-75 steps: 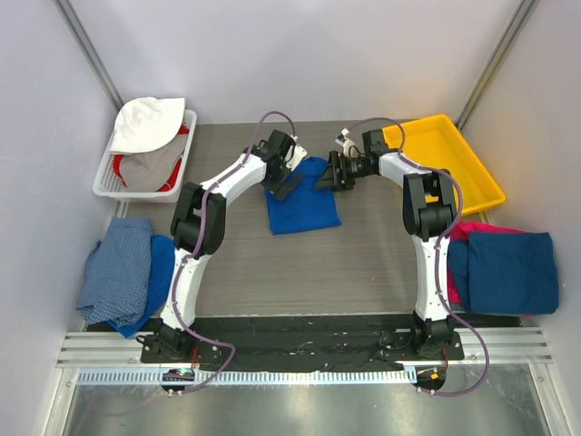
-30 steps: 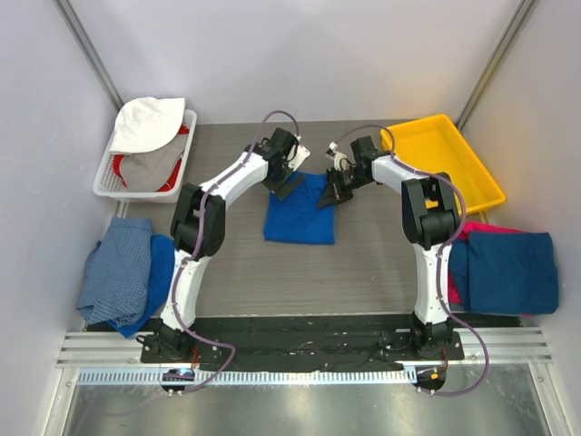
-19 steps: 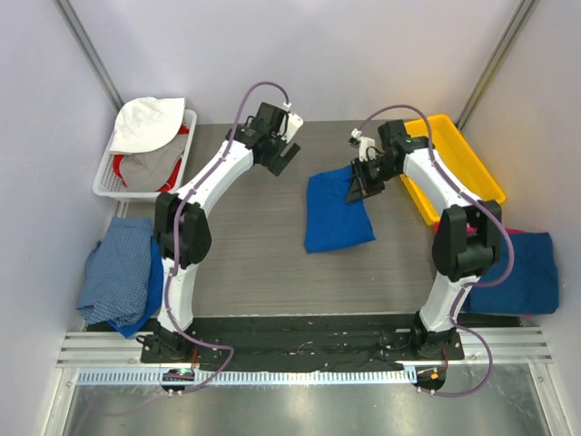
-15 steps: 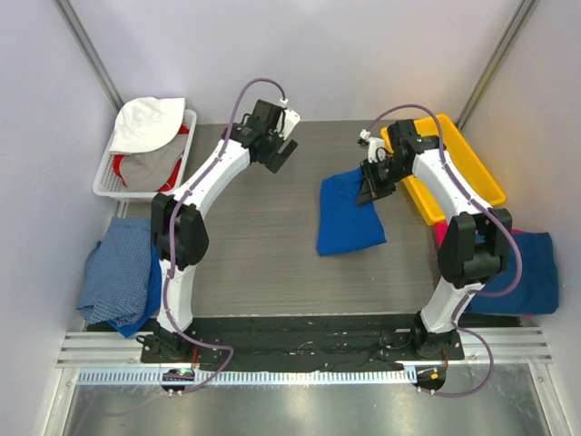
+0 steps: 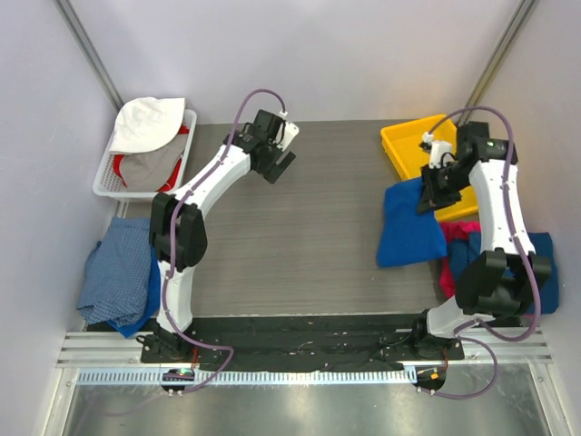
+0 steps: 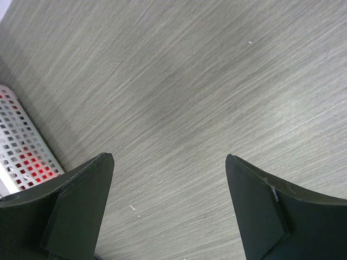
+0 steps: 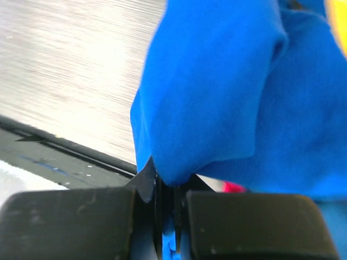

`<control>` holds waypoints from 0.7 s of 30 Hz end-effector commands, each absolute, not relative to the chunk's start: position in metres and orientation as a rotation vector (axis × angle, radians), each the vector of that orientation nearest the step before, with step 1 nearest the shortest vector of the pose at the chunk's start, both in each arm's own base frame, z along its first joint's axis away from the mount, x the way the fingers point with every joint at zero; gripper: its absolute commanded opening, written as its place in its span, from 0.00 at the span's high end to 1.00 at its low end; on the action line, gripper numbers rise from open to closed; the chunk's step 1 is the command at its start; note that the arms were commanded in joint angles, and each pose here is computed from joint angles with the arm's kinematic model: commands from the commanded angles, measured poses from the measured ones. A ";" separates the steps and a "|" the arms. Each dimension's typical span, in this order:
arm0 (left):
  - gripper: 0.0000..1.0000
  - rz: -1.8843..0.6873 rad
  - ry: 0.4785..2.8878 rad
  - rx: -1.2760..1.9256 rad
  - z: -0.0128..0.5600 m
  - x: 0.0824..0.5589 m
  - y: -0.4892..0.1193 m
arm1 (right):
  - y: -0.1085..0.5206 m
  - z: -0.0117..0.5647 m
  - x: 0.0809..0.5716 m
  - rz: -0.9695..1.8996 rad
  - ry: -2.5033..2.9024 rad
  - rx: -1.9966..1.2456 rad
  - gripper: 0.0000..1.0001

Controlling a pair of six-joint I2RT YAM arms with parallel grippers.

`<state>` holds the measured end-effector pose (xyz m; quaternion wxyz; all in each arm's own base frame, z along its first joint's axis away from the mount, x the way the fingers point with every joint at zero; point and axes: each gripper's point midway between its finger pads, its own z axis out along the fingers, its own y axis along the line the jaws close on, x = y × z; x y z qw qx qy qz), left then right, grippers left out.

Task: Fold and stack the t-shirts
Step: Put the neatly folded tshirt into the corner of the board with the right arm

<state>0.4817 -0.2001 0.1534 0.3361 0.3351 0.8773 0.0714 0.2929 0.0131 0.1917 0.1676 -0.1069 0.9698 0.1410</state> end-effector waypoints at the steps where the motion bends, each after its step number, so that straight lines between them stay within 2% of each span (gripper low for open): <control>1: 0.11 0.130 2.213 0.835 0.185 0.481 -0.205 | -0.013 0.235 0.249 0.244 2.750 -0.322 0.99; 8: 0.11 0.118 2.213 0.843 0.184 0.476 -0.205 | -0.047 0.241 0.203 -0.047 2.780 -0.286 0.99; 21: 0.11 0.132 2.218 0.855 0.181 0.476 -0.203 | -0.094 0.247 0.170 -0.392 2.799 -0.231 0.99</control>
